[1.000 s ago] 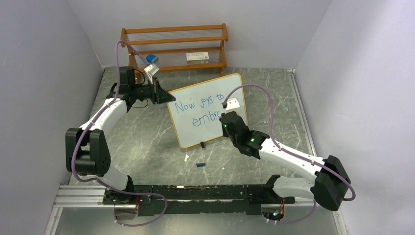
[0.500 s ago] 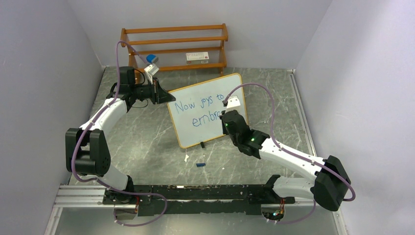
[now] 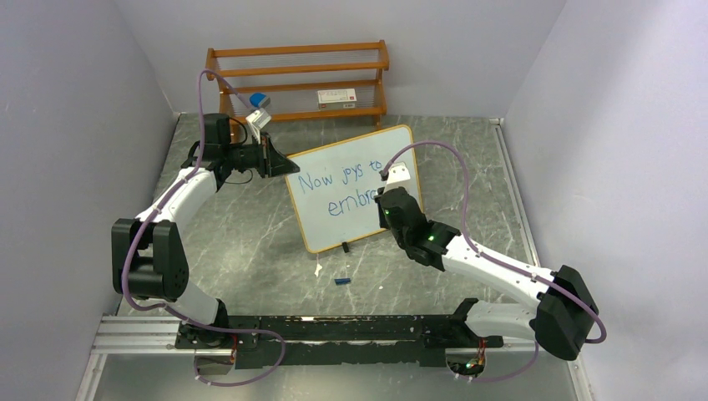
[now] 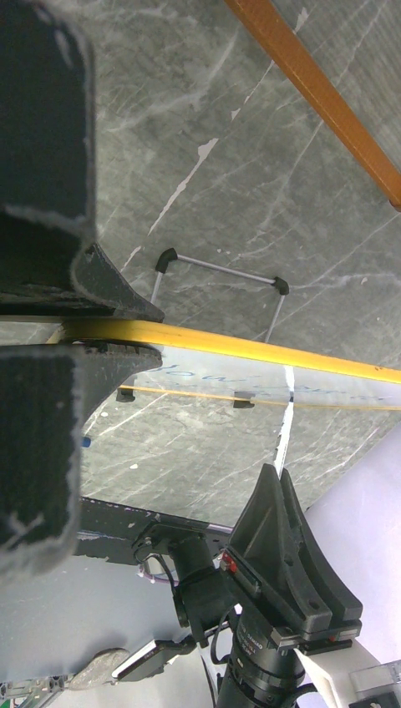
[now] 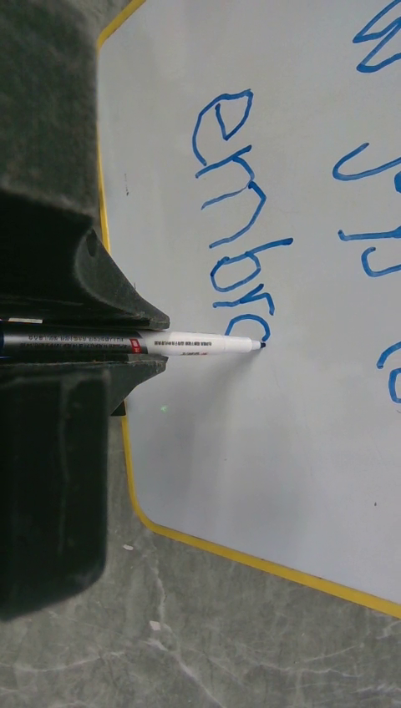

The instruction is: Write a sentence on the whiteboard

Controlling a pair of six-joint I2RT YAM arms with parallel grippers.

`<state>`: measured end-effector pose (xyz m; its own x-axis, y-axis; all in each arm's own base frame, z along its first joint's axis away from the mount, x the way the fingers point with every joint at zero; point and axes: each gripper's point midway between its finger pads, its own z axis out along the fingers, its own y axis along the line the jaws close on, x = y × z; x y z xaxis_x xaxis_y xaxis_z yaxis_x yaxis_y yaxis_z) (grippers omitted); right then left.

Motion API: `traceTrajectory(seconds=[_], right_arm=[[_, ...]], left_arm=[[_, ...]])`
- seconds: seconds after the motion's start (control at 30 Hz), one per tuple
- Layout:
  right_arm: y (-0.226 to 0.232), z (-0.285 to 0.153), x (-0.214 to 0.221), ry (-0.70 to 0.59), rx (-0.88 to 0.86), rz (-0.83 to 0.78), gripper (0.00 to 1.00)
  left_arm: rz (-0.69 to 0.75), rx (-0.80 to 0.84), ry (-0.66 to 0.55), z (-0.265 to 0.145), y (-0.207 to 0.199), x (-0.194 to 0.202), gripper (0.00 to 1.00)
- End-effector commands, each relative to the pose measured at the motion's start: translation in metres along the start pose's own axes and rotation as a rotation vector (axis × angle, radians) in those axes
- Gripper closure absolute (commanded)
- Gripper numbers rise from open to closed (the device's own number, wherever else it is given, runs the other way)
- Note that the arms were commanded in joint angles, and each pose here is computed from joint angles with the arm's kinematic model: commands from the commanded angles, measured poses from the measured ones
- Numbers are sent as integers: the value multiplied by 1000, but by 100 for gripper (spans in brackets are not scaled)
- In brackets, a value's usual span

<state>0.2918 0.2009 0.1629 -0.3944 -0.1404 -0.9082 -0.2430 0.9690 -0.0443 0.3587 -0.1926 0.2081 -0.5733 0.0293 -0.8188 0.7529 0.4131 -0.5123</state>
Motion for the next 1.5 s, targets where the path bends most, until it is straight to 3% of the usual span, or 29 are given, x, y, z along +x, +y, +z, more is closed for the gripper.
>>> traceTrajectory(seconds=[0.0, 0.7, 1.47], right_arm=[[-3, 2, -8, -21, 17, 20, 100], [-15, -3, 27, 71, 45, 24, 100], [-24, -10, 6, -1, 55, 35, 100]], left_arm=[[-24, -184, 178, 14, 45, 70, 95], [-24, -186, 181, 14, 46, 70, 95], [-20, -194, 182, 13, 47, 70, 95]])
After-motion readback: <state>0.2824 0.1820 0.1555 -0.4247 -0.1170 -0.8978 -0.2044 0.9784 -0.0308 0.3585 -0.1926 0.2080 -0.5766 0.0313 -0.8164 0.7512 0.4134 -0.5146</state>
